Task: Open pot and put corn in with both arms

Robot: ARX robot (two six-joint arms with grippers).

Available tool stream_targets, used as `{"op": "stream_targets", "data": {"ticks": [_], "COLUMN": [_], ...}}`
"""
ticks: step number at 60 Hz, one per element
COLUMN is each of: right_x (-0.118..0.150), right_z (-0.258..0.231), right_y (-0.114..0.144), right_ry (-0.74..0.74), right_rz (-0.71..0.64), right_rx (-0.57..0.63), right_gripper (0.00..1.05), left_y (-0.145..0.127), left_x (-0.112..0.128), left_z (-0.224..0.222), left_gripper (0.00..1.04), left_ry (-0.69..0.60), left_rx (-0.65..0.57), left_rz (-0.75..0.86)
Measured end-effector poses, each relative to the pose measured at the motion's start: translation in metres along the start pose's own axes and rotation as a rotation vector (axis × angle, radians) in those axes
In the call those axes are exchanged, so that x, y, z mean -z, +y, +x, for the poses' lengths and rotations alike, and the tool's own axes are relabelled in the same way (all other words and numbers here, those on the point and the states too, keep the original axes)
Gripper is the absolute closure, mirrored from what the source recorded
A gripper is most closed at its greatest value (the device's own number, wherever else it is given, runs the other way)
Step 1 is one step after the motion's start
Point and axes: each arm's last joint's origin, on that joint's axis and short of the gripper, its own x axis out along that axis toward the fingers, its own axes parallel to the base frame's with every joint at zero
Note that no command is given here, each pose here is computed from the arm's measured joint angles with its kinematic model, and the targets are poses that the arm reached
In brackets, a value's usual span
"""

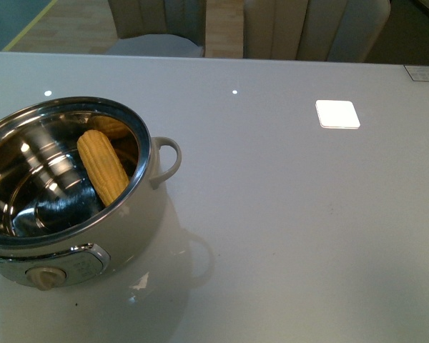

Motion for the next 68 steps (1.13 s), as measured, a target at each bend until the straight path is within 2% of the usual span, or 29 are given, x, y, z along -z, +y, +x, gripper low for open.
{"op": "stream_targets", "data": {"ticks": [9, 41, 68], "right_x": [0.0, 0.0, 0.0], "right_z": [-0.0001, -0.0001, -0.0001], "right_y": [0.0, 0.0, 0.0], "right_ry": [0.0, 0.0, -0.001], "right_rz": [-0.001, 0.0, -0.001], "right_rx": [0.0, 0.0, 0.0], "right_gripper": [1.01, 0.07, 0.09], "left_y": [0.0, 0.0, 0.0], "left_x": [0.0, 0.0, 0.0], "left_z": [0.0, 0.0, 0.0], "left_gripper": [0.07, 0.07, 0.07], "left_ry": [0.0, 0.0, 0.0], "left_rx": [0.0, 0.0, 0.0], "left_rz": [0.0, 0.0, 0.0]}}
